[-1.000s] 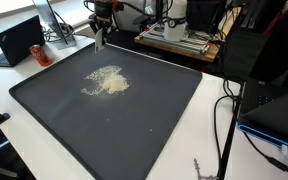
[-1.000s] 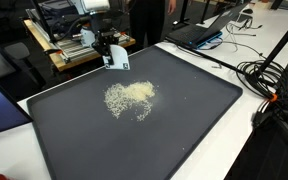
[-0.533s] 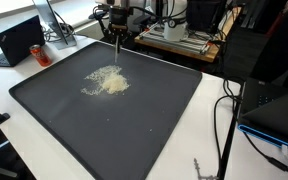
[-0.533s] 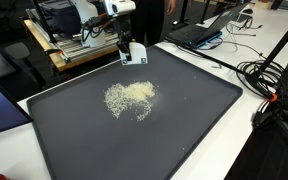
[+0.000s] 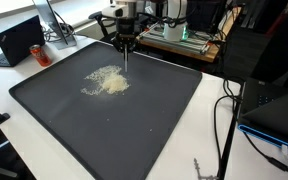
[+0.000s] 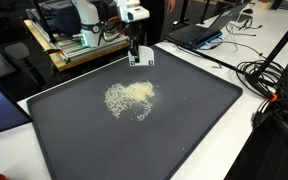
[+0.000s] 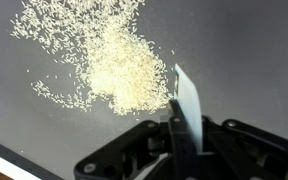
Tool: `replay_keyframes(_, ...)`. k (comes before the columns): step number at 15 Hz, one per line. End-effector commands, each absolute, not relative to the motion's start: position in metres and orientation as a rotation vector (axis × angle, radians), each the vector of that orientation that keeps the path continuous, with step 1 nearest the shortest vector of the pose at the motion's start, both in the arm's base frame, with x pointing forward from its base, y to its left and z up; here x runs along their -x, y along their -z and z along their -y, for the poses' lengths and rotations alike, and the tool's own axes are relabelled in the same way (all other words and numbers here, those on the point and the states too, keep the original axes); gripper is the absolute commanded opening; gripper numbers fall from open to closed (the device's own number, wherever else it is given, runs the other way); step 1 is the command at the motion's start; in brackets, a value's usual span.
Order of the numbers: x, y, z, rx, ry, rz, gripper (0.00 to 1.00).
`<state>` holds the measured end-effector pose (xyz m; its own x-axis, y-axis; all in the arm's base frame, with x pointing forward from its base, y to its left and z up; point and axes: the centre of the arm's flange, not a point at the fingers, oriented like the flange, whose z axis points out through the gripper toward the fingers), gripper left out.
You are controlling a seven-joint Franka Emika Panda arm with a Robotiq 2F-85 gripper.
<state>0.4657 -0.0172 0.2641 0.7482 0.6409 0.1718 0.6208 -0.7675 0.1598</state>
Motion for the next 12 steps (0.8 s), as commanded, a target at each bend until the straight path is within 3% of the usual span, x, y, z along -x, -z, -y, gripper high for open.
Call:
replay_keyframes(1, -0.492, -0.251, 0.013, -2.881, -0.288, -0.959, 0.01)
replay_keyframes(12, -0.529, -0.206, 0.027, -2.867, -0.215, -0.843, 0.01)
